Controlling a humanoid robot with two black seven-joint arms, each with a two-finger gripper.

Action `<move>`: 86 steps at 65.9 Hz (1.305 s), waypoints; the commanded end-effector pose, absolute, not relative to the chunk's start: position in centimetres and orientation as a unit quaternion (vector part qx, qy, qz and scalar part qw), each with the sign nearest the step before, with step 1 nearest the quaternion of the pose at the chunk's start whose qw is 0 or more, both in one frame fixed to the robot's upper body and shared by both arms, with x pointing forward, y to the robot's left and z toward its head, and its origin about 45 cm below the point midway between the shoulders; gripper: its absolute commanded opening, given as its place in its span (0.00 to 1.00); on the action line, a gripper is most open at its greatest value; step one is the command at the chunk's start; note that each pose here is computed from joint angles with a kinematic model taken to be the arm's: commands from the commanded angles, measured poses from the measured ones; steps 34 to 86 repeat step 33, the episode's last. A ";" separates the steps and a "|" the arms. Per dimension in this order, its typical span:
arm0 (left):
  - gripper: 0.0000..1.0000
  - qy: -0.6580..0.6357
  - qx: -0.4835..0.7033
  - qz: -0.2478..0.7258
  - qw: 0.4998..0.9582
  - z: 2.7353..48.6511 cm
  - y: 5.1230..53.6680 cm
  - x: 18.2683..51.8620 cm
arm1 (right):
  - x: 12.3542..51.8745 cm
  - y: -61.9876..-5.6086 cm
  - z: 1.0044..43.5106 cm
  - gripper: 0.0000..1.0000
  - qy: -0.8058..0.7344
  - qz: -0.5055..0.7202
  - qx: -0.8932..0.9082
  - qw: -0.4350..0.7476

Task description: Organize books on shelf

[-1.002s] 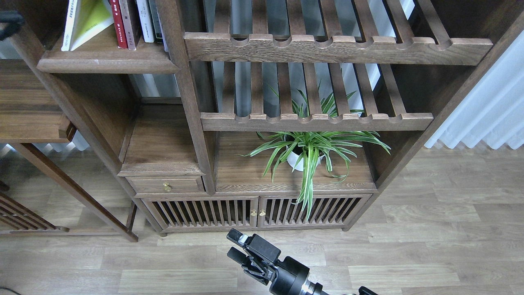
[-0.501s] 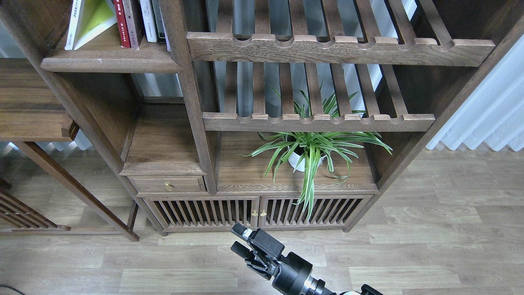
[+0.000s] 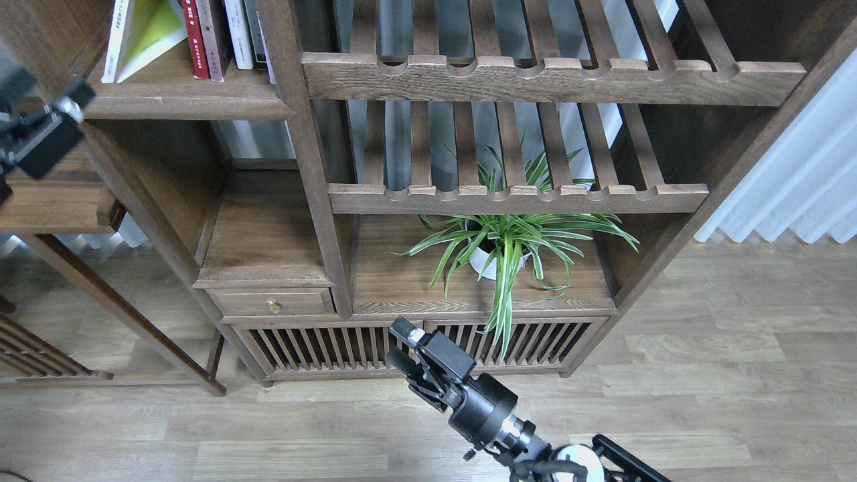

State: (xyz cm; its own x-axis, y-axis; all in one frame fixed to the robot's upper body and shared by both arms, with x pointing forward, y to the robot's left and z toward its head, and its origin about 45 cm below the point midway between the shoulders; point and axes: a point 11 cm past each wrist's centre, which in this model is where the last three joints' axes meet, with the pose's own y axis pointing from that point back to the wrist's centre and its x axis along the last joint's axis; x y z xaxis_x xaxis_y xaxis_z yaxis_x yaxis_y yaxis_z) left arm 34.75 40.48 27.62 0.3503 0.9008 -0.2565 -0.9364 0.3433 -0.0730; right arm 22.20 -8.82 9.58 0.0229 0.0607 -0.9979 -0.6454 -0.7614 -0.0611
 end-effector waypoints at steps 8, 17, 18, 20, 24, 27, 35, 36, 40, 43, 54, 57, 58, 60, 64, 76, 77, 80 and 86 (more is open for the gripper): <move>1.00 0.175 -0.139 0.570 0.791 21.1 38.1 32.4 | 25.6 -8.5 14.1 0.99 0.193 0.619 -0.697 0.306; 1.00 0.233 -0.174 0.569 0.770 17.8 36.1 31.7 | 26.1 -8.4 14.7 0.99 0.191 0.612 -0.701 0.312; 1.00 0.238 -0.179 0.568 0.767 17.6 35.9 31.6 | 26.1 -8.4 14.7 0.99 0.191 0.612 -0.702 0.312; 1.00 0.247 -0.191 0.566 0.763 17.3 35.4 31.6 | 26.1 -8.4 14.7 0.99 0.191 0.612 -0.702 0.312; 1.00 0.258 -0.207 0.566 0.755 16.9 35.0 31.6 | 26.1 -8.4 14.7 0.99 0.192 0.612 -0.702 0.311; 1.00 0.264 -0.210 0.568 0.751 16.6 35.0 31.5 | 26.1 -8.3 14.7 0.99 0.192 0.612 -0.702 0.309; 1.00 0.281 -0.211 0.568 0.744 15.6 34.8 30.7 | 25.9 -8.1 14.6 0.99 0.189 0.614 -0.703 0.305; 1.00 0.281 -0.211 0.568 0.744 15.6 34.8 30.7 | 25.9 -8.1 14.6 0.99 0.189 0.614 -0.703 0.305; 1.00 0.281 -0.211 0.568 0.744 15.6 34.8 30.7 | 25.9 -8.1 14.6 0.99 0.189 0.614 -0.703 0.305; 1.00 0.281 -0.211 0.568 0.744 15.6 34.8 30.7 | 25.9 -8.1 14.6 0.99 0.189 0.614 -0.703 0.305; 1.00 0.281 -0.211 0.568 0.744 15.6 34.8 30.7 | 25.9 -8.1 14.6 0.99 0.189 0.614 -0.703 0.305; 1.00 0.281 -0.211 0.568 0.744 15.6 34.8 30.7 | 25.9 -8.1 14.6 0.99 0.189 0.614 -0.703 0.305; 1.00 0.281 -0.211 0.568 0.744 15.6 34.8 30.7 | 25.9 -8.1 14.6 0.99 0.189 0.614 -0.703 0.305; 1.00 0.281 -0.211 0.568 0.744 15.6 34.8 30.7 | 25.9 -8.1 14.6 0.99 0.189 0.614 -0.703 0.305; 1.00 0.281 -0.211 0.568 0.744 15.6 34.8 30.7 | 25.9 -8.1 14.6 0.99 0.189 0.614 -0.703 0.305; 1.00 0.281 -0.211 0.568 0.744 15.6 34.8 30.7 | 25.9 -8.1 14.6 0.99 0.189 0.614 -0.703 0.305; 1.00 0.281 -0.211 0.568 0.744 15.6 34.8 30.7 | 25.9 -8.1 14.6 0.99 0.189 0.614 -0.703 0.305; 1.00 0.281 -0.211 0.568 0.744 15.6 34.8 30.7 | 25.9 -8.1 14.6 0.99 0.189 0.614 -0.703 0.305; 1.00 0.281 -0.211 0.568 0.744 15.6 34.8 30.7 | 25.9 -8.1 14.6 0.99 0.189 0.614 -0.703 0.305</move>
